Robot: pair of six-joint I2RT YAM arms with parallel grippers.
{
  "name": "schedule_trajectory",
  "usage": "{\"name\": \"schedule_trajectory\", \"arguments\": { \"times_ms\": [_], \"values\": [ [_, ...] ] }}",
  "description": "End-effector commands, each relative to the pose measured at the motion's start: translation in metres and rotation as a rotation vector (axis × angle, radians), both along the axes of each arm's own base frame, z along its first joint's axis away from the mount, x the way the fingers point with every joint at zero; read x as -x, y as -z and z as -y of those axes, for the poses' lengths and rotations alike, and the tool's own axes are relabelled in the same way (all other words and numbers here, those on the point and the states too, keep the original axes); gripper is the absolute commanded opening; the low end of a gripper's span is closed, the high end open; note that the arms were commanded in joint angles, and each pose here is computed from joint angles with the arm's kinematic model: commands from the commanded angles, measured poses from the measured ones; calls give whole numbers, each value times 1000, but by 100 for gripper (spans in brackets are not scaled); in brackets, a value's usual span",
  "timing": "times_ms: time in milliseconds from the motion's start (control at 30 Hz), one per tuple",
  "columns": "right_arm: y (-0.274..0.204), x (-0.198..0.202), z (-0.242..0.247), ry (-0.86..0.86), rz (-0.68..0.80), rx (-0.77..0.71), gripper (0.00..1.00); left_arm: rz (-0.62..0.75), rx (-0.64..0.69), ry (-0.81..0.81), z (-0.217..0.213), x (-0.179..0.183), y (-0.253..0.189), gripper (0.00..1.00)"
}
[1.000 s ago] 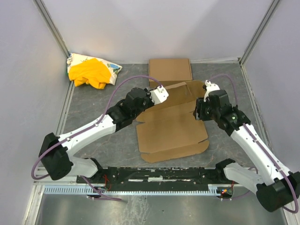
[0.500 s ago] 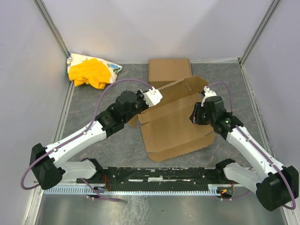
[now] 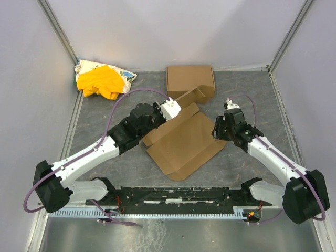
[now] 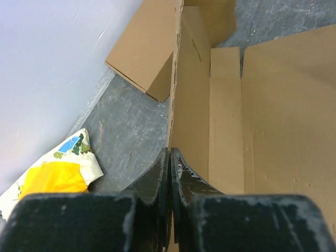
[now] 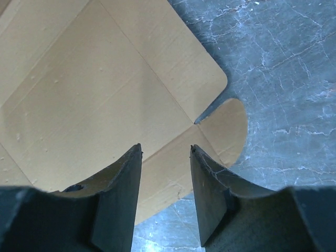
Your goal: Fold the paper box
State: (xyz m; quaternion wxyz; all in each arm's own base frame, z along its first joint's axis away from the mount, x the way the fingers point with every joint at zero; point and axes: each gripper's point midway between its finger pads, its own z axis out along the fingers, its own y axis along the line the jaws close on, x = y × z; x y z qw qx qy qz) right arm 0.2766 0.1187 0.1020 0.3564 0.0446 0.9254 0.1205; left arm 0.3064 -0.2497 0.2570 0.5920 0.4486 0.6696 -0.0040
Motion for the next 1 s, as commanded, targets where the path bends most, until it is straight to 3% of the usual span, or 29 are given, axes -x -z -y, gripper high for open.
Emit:
{"name": "schedule_trajectory", "arguments": {
  "times_ms": [0, 333, 700, 867, 967],
  "values": [
    [-6, -29, -6, 16, 84, -5, 51, 30, 108, 21, 11, 3, -22, 7],
    [0, -92, -50, -116, 101, -76, 53, 5, 71, 121, 24, 15, -10, 3],
    [26, -156, -64, -122, 194, -287, 54, 10, 146, 166, 17, 29, -47, 3],
    [27, -178, -72, -131, 279, -397, 66, -15, 199, 180, 14, 28, -60, 3],
    [29, -186, -73, -137, 295, -420, 67, -23, 205, 179, 13, 26, -59, 3]
  ]
}}
